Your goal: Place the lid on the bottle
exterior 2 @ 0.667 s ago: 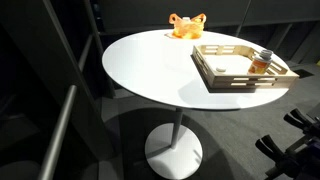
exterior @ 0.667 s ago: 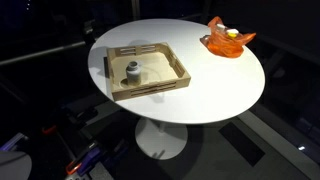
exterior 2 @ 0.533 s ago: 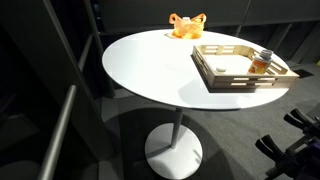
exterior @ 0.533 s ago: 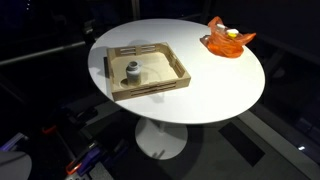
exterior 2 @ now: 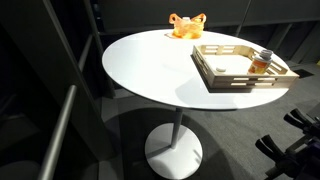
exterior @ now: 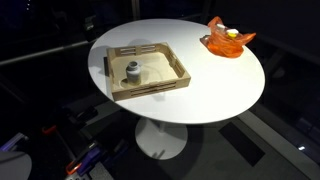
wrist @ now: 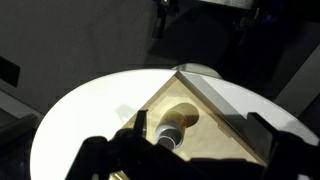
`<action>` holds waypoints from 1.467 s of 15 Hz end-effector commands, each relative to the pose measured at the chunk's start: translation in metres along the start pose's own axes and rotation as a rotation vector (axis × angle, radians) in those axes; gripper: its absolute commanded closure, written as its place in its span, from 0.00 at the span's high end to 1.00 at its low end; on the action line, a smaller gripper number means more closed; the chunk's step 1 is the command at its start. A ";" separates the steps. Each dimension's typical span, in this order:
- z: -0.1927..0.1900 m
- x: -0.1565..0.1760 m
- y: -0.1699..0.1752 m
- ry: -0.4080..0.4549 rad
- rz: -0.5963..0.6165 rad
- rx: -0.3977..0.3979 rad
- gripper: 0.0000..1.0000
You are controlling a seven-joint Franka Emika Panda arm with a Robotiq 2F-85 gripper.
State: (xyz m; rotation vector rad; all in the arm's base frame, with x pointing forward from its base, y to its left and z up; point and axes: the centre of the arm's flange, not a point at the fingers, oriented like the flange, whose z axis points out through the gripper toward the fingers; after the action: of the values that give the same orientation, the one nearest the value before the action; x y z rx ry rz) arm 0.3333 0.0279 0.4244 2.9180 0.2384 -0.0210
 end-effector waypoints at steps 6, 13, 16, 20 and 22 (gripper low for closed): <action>-0.031 0.053 0.012 0.013 -0.009 0.002 1.00; -0.014 0.111 0.021 0.001 -0.050 0.066 1.00; 0.005 0.135 0.019 0.020 -0.085 0.096 1.00; 0.034 0.161 0.016 0.043 -0.084 0.158 1.00; 0.047 0.170 0.014 0.043 -0.075 0.198 1.00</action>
State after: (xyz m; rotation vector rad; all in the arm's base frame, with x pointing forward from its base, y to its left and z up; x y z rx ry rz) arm 0.4802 0.0327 0.3862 3.0501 0.3540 0.0038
